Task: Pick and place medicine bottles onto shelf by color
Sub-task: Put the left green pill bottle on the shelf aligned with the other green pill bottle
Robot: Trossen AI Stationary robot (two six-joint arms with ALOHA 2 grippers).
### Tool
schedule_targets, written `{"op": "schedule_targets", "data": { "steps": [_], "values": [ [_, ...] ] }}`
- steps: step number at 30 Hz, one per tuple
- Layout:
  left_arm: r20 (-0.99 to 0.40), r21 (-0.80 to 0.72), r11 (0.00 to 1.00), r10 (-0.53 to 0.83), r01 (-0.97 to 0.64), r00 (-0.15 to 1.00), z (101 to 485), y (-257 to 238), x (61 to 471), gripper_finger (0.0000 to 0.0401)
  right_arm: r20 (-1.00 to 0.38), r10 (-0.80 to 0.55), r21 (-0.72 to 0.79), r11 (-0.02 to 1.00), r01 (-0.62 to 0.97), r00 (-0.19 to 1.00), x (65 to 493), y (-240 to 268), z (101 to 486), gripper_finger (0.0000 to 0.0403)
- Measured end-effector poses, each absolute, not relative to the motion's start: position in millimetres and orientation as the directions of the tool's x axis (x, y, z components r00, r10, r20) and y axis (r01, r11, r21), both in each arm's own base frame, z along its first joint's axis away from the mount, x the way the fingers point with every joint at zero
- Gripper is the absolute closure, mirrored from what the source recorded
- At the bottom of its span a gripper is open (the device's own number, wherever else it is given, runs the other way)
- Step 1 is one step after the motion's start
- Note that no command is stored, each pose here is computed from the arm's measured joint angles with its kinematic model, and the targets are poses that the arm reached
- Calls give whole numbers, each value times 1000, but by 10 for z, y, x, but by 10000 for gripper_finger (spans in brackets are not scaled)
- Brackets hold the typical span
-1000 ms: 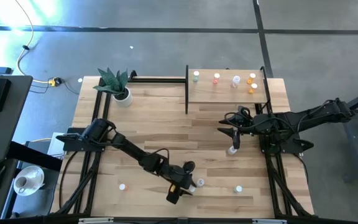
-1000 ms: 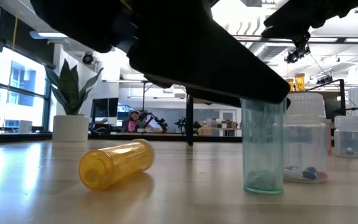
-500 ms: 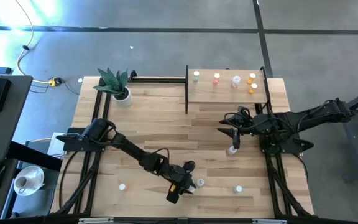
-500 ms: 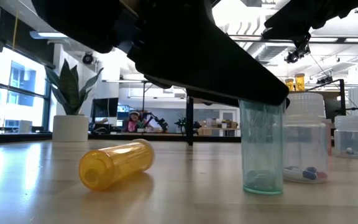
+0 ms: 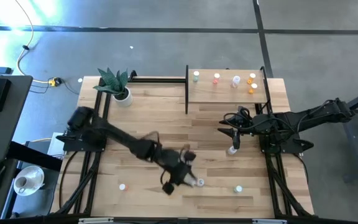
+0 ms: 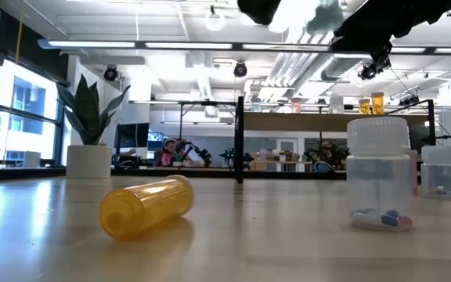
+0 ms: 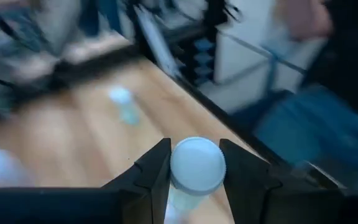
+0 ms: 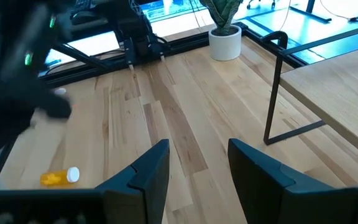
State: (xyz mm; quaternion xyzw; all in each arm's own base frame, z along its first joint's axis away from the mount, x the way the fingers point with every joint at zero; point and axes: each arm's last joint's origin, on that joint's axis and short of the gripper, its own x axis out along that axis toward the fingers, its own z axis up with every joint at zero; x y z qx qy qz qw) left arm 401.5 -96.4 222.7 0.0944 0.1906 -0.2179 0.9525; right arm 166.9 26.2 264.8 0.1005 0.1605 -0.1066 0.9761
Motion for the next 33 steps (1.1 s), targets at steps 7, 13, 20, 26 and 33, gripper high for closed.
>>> {"op": "schedule_targets", "data": {
  "steps": [7,13,20,26,33],
  "values": [
    [-304,238,957,-87,164,949,2715,-202,3933,287,-335,-176,162,957,240,926,1669,262,2648,247],
    [-236,207,976,116,-67,965,2961,650,3765,287,-332,-176,162,957,240,927,1670,262,2651,247],
    [-194,122,951,304,-285,933,3203,1502,3569,288,-333,-176,161,957,240,926,1670,262,2650,247],
    [-225,89,927,376,-366,899,3350,1824,3521,288,-328,-176,159,958,238,928,1672,263,2655,247],
    [-279,54,921,385,-386,879,3208,1985,3654,288,-329,-176,161,958,239,928,1671,263,2654,247]
  ]
}}
